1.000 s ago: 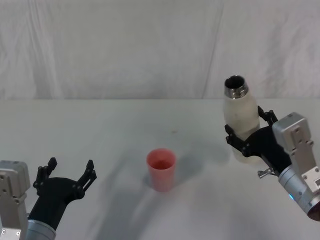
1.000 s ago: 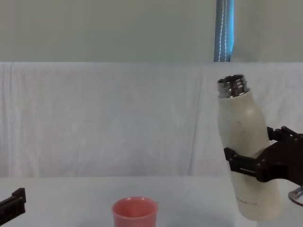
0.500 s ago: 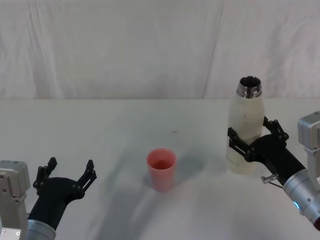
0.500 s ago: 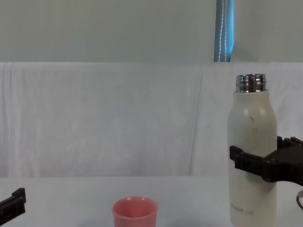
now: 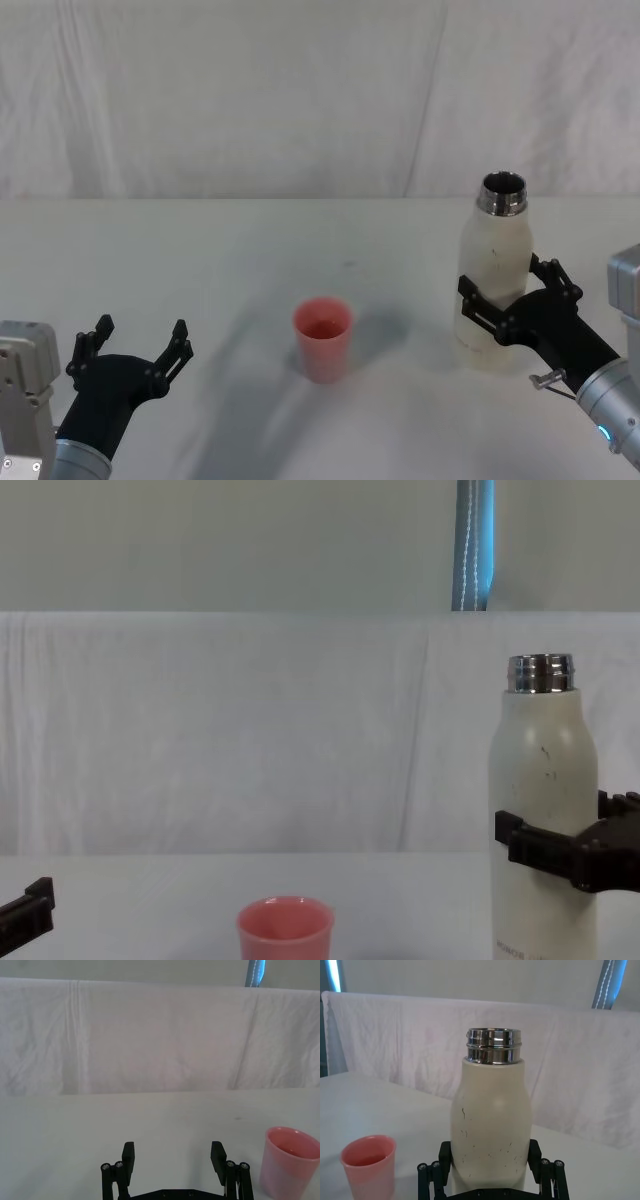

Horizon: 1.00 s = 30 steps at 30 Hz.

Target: Grasp the thermos with one hand and pour water into the cup lid.

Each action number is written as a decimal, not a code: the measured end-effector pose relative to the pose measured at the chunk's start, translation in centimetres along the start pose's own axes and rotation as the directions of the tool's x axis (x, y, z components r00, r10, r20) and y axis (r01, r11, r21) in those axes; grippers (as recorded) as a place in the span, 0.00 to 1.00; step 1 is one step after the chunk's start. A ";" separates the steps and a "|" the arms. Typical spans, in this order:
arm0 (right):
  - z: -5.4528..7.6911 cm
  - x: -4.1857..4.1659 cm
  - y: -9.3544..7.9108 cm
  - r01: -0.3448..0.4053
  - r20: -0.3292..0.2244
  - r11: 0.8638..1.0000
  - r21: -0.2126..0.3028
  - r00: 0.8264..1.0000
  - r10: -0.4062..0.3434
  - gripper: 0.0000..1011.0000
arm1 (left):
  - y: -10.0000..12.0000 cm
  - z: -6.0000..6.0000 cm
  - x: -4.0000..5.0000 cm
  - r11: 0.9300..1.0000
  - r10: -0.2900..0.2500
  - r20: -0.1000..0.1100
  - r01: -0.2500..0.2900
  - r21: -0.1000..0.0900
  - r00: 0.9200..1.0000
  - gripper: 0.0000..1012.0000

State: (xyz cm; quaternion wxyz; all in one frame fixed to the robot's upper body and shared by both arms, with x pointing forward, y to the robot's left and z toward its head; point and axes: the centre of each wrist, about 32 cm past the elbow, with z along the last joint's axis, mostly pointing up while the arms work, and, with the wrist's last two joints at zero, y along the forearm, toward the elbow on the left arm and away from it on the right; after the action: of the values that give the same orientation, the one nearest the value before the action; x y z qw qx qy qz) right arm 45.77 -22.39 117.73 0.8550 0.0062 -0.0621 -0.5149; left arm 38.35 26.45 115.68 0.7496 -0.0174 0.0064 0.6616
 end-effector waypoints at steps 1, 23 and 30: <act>0.0 -0.02 -0.1 0.000 -0.001 1.000 -0.001 1.000 0.000 0.94 | 0.0 0.0 0.00 1.000 0.000 0.000 0.000 0.000 1.000 0.99; -1.3 -1.43 0.4 0.015 -0.035 1.000 0.005 0.999 -0.014 0.94 | 0.0 0.0 0.00 1.000 0.000 0.000 0.000 0.000 1.000 0.99; -1.5 -1.48 0.5 -0.008 -0.032 1.000 0.008 0.999 0.008 0.94 | 0.0 0.0 0.00 1.000 0.000 0.000 0.000 0.000 1.000 0.99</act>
State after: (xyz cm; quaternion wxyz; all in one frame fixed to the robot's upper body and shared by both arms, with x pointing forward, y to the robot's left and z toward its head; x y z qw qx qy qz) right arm 45.65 -20.95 116.18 0.8579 0.0173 -0.0504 -0.5111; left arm 38.35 26.45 115.68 0.7496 -0.0174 0.0064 0.6616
